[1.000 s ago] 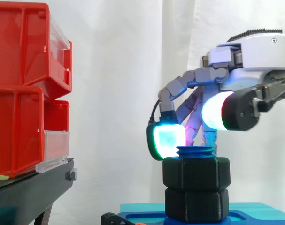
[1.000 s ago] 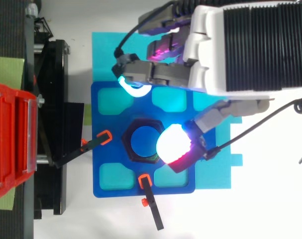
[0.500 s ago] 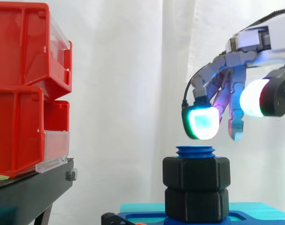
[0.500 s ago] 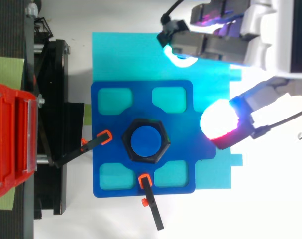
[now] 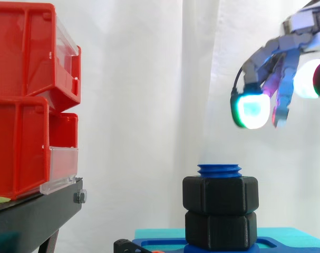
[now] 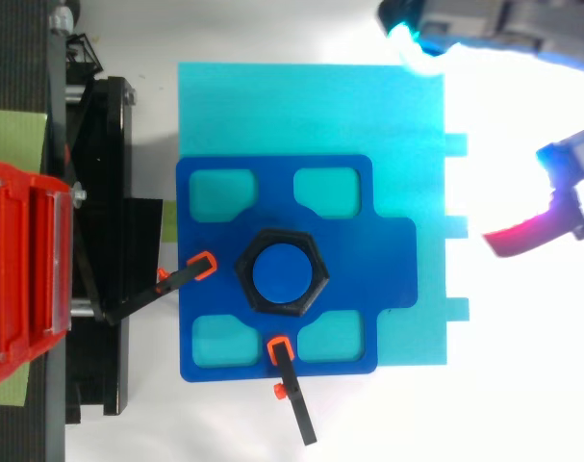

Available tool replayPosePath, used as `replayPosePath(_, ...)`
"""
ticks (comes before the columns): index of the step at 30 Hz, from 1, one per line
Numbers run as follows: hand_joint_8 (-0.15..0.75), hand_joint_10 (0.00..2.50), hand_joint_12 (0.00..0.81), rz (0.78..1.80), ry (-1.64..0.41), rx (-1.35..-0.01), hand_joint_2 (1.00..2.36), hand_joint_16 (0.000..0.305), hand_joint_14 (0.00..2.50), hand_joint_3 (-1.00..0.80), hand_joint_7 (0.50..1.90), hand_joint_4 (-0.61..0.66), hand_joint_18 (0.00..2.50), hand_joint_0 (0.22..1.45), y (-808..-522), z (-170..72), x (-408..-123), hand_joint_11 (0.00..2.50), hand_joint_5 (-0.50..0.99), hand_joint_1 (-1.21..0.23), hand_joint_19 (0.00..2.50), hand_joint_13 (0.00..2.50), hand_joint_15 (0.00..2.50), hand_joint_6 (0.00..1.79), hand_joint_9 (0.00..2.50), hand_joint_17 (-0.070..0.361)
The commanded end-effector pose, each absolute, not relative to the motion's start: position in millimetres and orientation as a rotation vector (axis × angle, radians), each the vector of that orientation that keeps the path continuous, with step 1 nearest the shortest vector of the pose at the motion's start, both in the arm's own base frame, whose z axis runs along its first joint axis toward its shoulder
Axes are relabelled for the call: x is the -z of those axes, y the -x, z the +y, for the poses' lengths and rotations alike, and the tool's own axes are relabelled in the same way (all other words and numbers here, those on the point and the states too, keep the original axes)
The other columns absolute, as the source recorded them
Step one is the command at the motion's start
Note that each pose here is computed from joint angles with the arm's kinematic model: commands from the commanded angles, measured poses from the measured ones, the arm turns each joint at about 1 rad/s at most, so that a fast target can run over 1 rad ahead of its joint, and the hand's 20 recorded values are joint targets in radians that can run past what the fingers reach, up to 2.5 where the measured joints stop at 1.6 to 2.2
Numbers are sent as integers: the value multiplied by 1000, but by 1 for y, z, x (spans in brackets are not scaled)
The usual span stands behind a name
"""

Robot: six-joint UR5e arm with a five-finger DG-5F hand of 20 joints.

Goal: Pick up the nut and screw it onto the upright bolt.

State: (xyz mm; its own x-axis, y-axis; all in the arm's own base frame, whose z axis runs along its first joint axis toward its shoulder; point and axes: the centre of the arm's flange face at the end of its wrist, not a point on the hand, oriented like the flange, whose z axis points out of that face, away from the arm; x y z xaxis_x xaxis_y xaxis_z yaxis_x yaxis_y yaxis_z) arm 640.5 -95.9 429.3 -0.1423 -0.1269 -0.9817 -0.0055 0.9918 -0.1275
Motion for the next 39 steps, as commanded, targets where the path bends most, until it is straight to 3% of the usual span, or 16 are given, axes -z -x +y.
replayPosePath(1, 248, 0, 220, 1630, -23, 151, 1000, 28, 0, -500, 918, 212, 503, 478, -600, -99, -424, 0, -108, -312, 76, 814, 0, 503, 1067, 63)
replayPosePath(6, 245, 0, 233, 1643, -122, 130, 1000, 28, 0, -500, 873, 198, 420, 486, -574, -91, -398, 0, -121, -313, 52, 735, 0, 503, 960, 62)
replayPosePath(8, 230, 0, 242, 1645, -146, 123, 1000, 27, 0, -500, 777, 179, 344, 495, -574, -90, -396, 0, -139, -320, 24, 671, 0, 502, 856, 60)
replayPosePath(13, 217, 0, 277, 1620, -318, -34, 1000, 29, 0, -500, 642, 181, 169, 506, -575, -82, -395, 0, -164, -334, 0, 505, 0, 501, 629, 65)
replayPosePath(18, 212, 0, 302, 1606, -451, -129, 1000, 33, 0, -500, 612, 177, 29, 505, -573, -83, -393, 0, -192, -324, 0, 368, 0, 501, 468, 75)
replayPosePath(25, 191, 0, 335, 1690, -587, -197, 1000, 41, 0, -500, 613, 82, 0, 475, -559, -82, -384, 0, -219, -242, 0, 120, 0, 501, 190, 93)
replayPosePath(39, 185, 0, 343, 1691, -702, -284, 1000, 44, 0, -500, 616, 53, 0, 463, -555, -79, -381, 0, -233, -216, 0, 77, 0, 501, 97, 98)
